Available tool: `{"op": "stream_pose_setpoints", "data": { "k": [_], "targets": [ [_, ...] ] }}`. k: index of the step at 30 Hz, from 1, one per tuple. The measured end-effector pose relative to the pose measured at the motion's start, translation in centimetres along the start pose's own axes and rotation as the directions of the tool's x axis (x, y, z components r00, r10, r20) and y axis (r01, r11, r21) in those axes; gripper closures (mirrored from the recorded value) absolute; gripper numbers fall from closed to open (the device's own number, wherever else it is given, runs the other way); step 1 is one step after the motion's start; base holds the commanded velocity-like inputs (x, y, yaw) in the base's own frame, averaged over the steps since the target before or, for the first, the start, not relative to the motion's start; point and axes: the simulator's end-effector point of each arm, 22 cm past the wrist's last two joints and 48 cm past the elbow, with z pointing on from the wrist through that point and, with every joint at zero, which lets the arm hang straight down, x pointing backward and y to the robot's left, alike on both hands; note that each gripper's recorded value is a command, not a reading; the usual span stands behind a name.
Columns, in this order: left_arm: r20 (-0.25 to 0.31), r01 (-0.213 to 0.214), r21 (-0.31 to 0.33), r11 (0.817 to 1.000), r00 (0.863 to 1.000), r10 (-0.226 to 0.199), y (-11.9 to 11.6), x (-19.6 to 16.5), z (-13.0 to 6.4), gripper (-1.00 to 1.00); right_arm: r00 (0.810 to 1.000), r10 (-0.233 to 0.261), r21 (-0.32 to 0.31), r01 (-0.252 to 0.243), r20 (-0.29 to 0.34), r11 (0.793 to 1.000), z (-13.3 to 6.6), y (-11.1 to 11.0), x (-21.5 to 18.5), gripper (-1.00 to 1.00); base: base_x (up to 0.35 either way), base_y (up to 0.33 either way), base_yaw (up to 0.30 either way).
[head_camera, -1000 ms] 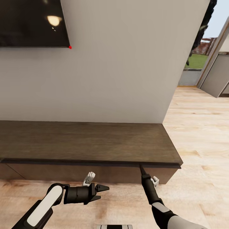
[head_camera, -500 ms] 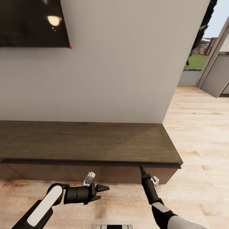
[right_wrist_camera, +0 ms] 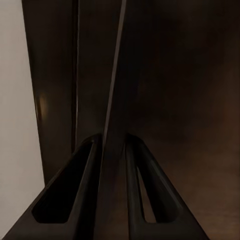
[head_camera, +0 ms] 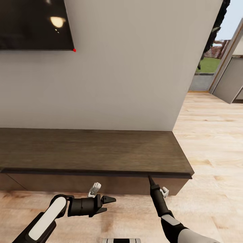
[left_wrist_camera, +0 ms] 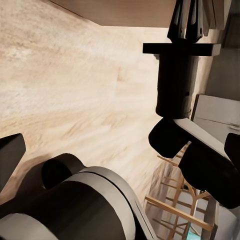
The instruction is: Place each of the two pumpkins and all three candles from the living room inside a cabinet in the living room (use any cabinet), then make sure every cabinet is closed, and position the cauldron so it is next to a table in the living room.
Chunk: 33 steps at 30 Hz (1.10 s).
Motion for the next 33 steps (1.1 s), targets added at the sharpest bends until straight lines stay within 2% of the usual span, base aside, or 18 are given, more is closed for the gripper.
{"op": "stream_pose_setpoints", "data": {
  "k": [7, 23, 33],
  "targets": [
    [0.0, -0.001, 0.0, 1.0, 1.0, 0.001, -0.02, -0.01, 0.0, -1.0, 1.0, 0.007, 0.01, -0.007, 0.003, 1.0, 0.46, 0.02, -0.03, 1.0, -0.108, 0.0, 0.0],
    [0.0, -0.002, -0.001, 1.0, 1.0, 0.002, 0.01, -0.01, -0.02, -1.0, 1.0, 0.006, 0.007, -0.006, 0.001, 1.0, 0.29, 0.02, 0.0, 1.0, -0.005, 0.0, 0.0],
    [0.0, -0.001, 0.0, 1.0, 1.0, 0.001, -0.03, 0.0, 0.02, -1.0, 1.0, 0.017, 0.009, -0.016, -0.004, 1.0, 0.46, 0.04, 0.05, 1.0, -0.118, 0.0, 0.0]
  ]
}}
